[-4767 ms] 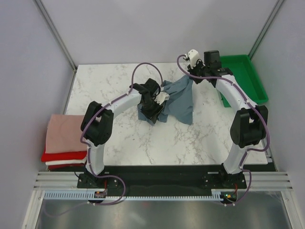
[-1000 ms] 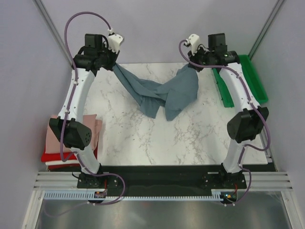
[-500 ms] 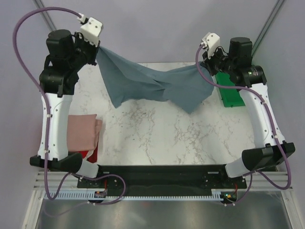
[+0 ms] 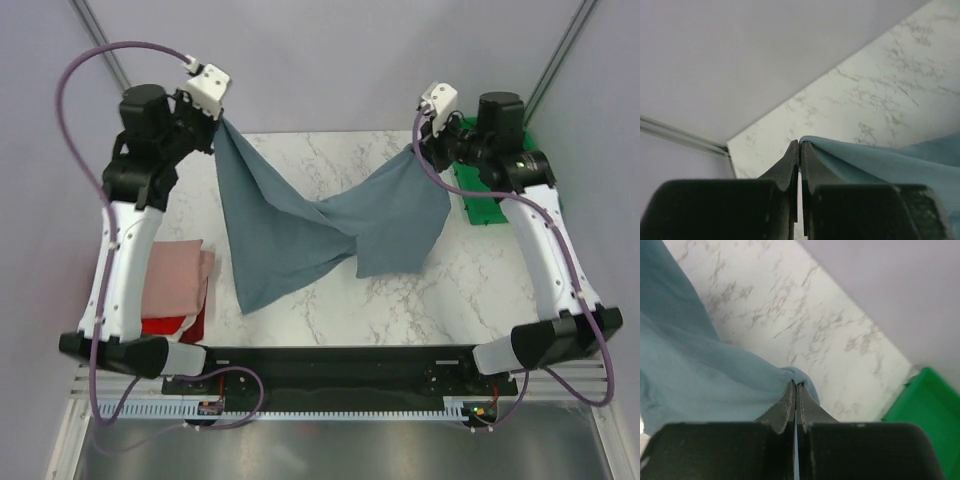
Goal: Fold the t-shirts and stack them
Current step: Flatten the tshirt out
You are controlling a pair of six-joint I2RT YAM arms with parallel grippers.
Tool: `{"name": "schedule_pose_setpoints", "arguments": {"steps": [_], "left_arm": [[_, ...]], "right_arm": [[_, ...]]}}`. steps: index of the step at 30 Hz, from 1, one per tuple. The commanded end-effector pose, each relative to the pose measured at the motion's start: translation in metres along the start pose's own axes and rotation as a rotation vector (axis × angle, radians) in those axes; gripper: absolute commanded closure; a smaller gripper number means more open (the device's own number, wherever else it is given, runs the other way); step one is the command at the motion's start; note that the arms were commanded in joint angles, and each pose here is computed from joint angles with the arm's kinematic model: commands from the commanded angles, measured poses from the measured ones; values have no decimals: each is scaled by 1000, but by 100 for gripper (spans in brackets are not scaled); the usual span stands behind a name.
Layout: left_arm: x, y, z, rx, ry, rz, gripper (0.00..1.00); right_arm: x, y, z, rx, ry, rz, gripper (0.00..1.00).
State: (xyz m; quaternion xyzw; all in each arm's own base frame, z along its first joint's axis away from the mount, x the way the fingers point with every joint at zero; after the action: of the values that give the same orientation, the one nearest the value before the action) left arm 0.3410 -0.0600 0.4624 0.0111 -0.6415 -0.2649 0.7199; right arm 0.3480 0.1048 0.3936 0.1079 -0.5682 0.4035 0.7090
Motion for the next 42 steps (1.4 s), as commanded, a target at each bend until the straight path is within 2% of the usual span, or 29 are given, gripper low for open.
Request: {"name": "schedule_pose_setpoints", "arguments": {"steps": [1,2,3,4,5,6,8,9,10,13,14,16,17,18,20,21,22,24,26,30,35,42], "left_arm": [[-61,-22,-68,-142,134,-1,98],[-83,-30,-92,-187,188,15,98],[-92,-33,-103,-200,210,26,98],[-94,-32,-113,-202,215,30,98],[-116,-36,-135,-214,270,50,98],[-121,-35,-144,-210,281,55,98],[-125,-31,-162,-183,298,62,98],[-139,-34,-174,-185,333,73,98],[-137,-30,-178,-173,329,76,98],[-138,-35,-178,-183,332,103,98],[-137,-37,-175,-188,330,109,98],[-137,-42,-166,-200,334,115,98],[-137,-44,-163,-205,337,117,98],[-140,-47,-155,-212,345,119,98],[-143,-50,-149,-218,357,121,98],[-150,-55,-146,-227,377,125,98],[-150,-55,-140,-226,379,127,98],[-160,-60,-134,-233,409,135,98],[-161,-64,-126,-235,415,135,98],[-175,-76,-118,-249,457,134,98],[-174,-83,-115,-254,461,125,98],[-185,-88,-108,-248,495,108,98]], "right_arm": [[-60,18,-58,166,119,-104,99],[-68,19,-69,186,137,-111,100],[-84,23,-90,225,176,-140,100],[-80,19,-99,227,163,-138,100],[-82,16,-110,230,164,-159,100],[-96,15,-130,244,192,-187,99],[-84,-2,-147,203,165,-169,85],[-94,-9,-159,178,199,-170,82],[-84,-18,-159,149,187,-148,83],[-84,-33,-141,73,215,-98,81],[-76,-34,-125,52,207,-92,75],[-108,-26,-102,73,286,-146,73],[-108,-20,-84,82,294,-151,72],[-143,-2,-69,159,388,-184,69],[-161,20,-41,255,459,-143,67],[-176,42,-22,352,533,-148,67],[-192,59,-7,445,557,-47,66],[-222,89,18,563,632,-4,65],[-229,96,33,599,609,155,62],[-252,117,41,688,550,310,62],[-263,113,29,684,519,466,62],[-290,129,19,798,517,554,66]]}}
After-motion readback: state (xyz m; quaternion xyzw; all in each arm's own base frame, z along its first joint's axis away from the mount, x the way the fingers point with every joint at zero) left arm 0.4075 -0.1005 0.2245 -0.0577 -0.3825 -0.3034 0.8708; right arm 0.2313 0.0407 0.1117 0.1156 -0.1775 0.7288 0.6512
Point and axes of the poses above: each gripper's point midway between its finger pads, its own z axis back along the fingers, its own y axis along the line the jaws close on, x = y × z, the point moved 5 cm from there along z, back along the fingers, and after that the axes turned 3 degrees about z, right-handed, at the moved point
